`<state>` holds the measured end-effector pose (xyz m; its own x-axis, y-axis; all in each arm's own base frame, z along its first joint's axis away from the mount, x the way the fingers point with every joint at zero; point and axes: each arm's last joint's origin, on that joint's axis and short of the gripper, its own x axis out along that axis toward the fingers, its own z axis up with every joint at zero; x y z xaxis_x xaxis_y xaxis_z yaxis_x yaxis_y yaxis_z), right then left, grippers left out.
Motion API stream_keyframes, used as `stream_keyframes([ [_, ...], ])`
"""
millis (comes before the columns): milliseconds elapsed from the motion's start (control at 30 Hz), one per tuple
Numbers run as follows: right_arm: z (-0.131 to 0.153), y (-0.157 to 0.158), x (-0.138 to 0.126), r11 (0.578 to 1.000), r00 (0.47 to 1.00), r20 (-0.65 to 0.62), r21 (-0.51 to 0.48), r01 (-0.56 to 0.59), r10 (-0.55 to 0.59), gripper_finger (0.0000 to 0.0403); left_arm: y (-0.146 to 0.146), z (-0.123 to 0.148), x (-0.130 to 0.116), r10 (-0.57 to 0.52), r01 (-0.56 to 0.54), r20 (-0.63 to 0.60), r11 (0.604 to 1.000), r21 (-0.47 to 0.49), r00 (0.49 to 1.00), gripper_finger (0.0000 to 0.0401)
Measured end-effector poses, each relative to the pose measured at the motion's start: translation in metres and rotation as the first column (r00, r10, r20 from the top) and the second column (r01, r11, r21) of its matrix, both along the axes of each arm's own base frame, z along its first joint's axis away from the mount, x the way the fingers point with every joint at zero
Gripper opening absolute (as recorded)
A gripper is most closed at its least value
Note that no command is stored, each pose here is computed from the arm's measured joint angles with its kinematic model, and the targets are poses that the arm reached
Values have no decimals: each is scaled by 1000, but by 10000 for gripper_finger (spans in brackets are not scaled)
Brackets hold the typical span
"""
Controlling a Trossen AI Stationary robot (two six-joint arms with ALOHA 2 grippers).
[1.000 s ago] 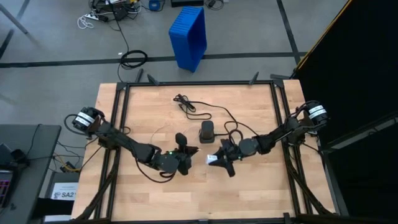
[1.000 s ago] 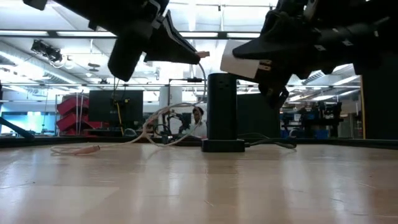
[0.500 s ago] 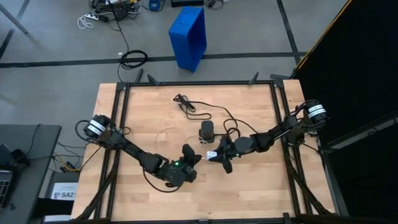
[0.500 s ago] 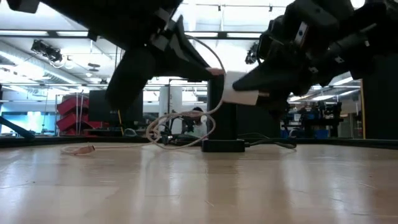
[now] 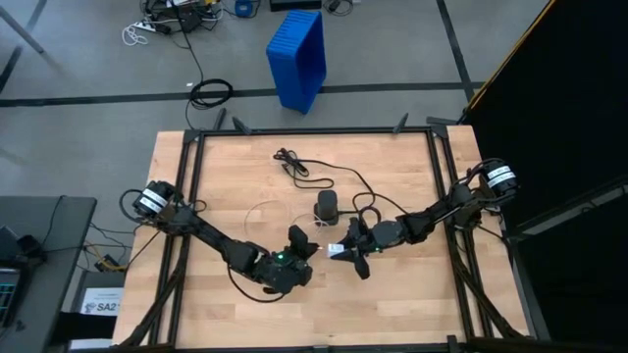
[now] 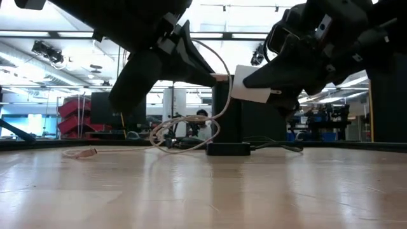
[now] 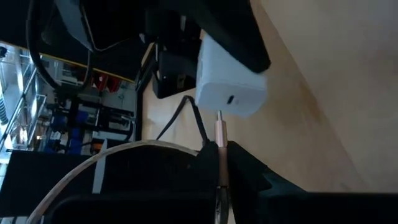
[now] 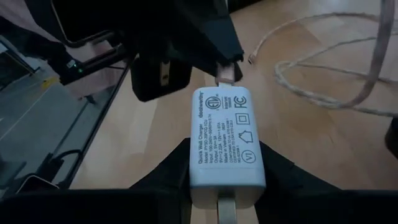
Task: Plug in charger
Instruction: Insert the charger cable into the charger adapter
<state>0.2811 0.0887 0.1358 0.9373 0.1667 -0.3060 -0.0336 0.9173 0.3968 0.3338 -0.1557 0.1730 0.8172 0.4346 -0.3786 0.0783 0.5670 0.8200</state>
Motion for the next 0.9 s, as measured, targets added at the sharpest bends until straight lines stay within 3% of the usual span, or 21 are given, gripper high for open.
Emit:
stream_keyframes([
  [233,5,-2,6,1000,1000,16,2,13,-13,88,0,0,0,1,-1,-1,1000,2,1000,0],
  [467,10,1,17,999,998,-62,-47,-5,2,88,1,-1,-1,4,-4,-14,1000,10,1000,0],
  [900,11,-1,19,1000,998,-61,-20,10,-12,88,0,-1,-1,5,-5,-8,1000,4,1000,0],
])
